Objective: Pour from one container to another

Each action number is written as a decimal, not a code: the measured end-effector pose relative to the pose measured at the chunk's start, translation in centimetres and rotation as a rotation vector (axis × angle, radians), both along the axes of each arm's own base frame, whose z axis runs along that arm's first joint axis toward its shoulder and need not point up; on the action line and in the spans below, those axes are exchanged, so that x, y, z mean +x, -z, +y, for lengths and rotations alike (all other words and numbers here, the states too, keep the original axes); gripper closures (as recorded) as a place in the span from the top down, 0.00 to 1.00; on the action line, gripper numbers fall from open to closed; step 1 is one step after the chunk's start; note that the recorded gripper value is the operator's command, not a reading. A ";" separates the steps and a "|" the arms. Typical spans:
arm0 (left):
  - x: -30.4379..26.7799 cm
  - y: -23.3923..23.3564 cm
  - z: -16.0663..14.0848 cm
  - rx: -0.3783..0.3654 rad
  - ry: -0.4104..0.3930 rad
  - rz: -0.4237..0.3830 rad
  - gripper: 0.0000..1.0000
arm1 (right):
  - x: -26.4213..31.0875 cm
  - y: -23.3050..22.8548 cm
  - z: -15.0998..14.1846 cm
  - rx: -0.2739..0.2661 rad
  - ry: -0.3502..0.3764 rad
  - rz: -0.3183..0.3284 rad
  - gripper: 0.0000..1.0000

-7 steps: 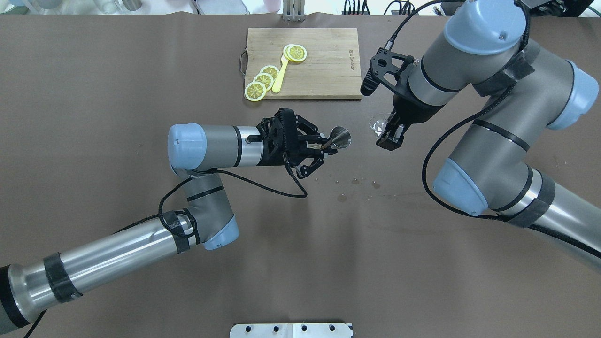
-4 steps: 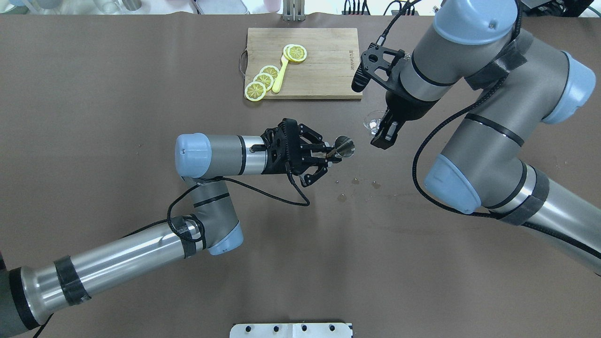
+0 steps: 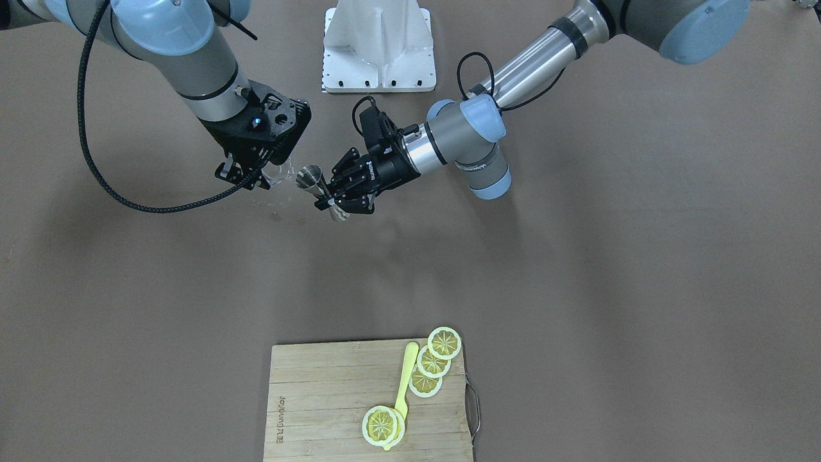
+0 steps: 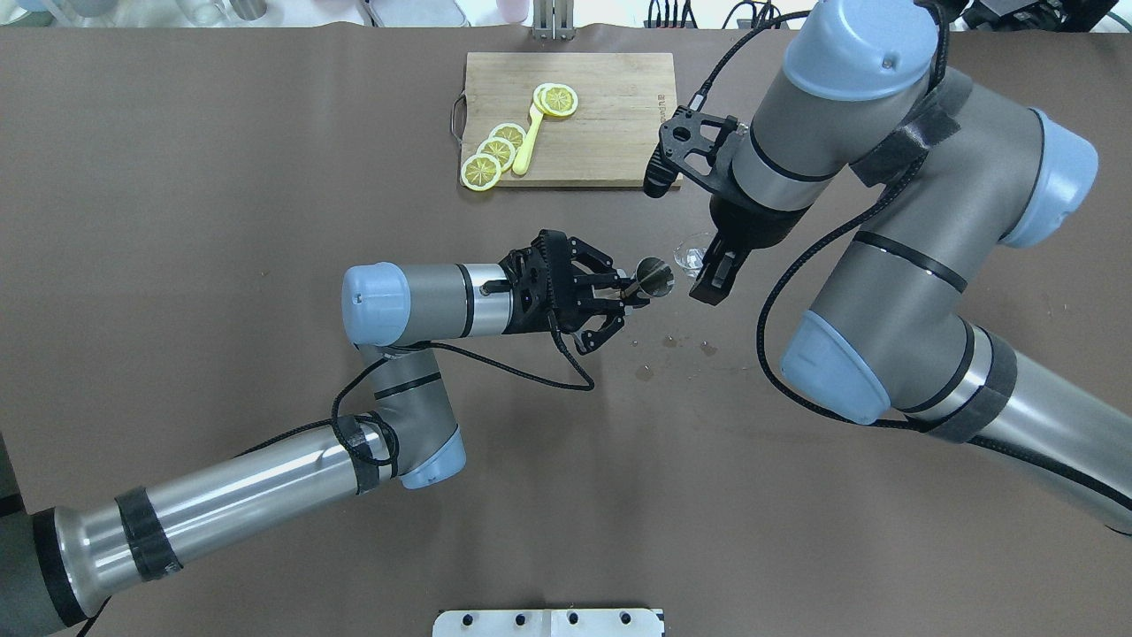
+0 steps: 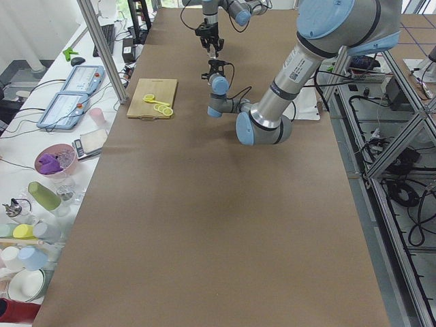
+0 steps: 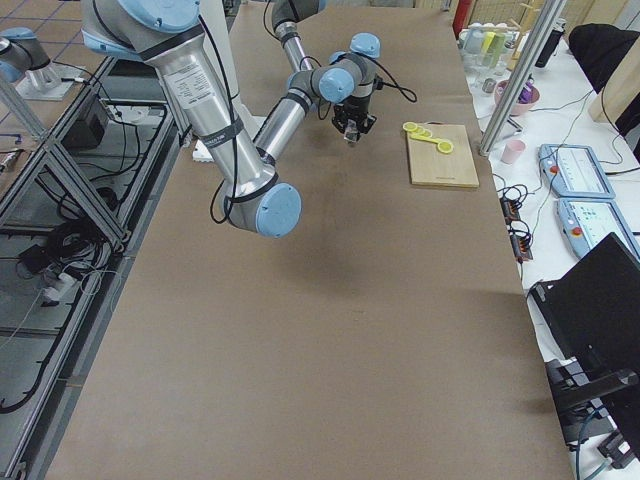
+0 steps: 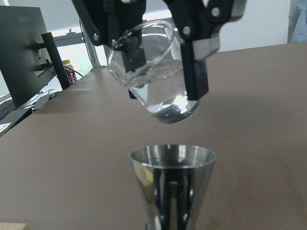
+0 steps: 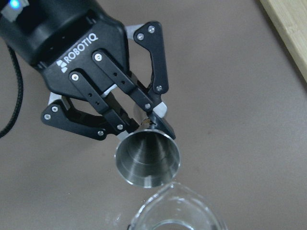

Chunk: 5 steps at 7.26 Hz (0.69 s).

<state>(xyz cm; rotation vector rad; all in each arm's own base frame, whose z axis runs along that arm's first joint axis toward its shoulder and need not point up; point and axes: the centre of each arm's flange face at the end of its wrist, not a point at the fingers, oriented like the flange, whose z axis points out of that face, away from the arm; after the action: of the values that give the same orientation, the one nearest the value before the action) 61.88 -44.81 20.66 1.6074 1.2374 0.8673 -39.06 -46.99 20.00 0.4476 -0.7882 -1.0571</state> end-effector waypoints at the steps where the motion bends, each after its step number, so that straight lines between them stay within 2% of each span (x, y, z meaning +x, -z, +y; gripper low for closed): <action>1: 0.0 0.0 0.0 -0.002 0.005 0.002 0.00 | -0.4 0.0 0.3 -0.003 0.007 0.006 0.00; 5: 0.0 0.2 0.0 -0.015 0.005 0.010 0.00 | -1.7 0.2 1.2 -0.031 0.032 0.046 0.00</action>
<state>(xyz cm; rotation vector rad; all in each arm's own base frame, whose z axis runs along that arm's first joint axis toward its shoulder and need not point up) 61.90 -44.85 20.46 1.6039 1.2431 0.8456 -40.74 -45.74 19.84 0.3838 -0.7727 -1.0802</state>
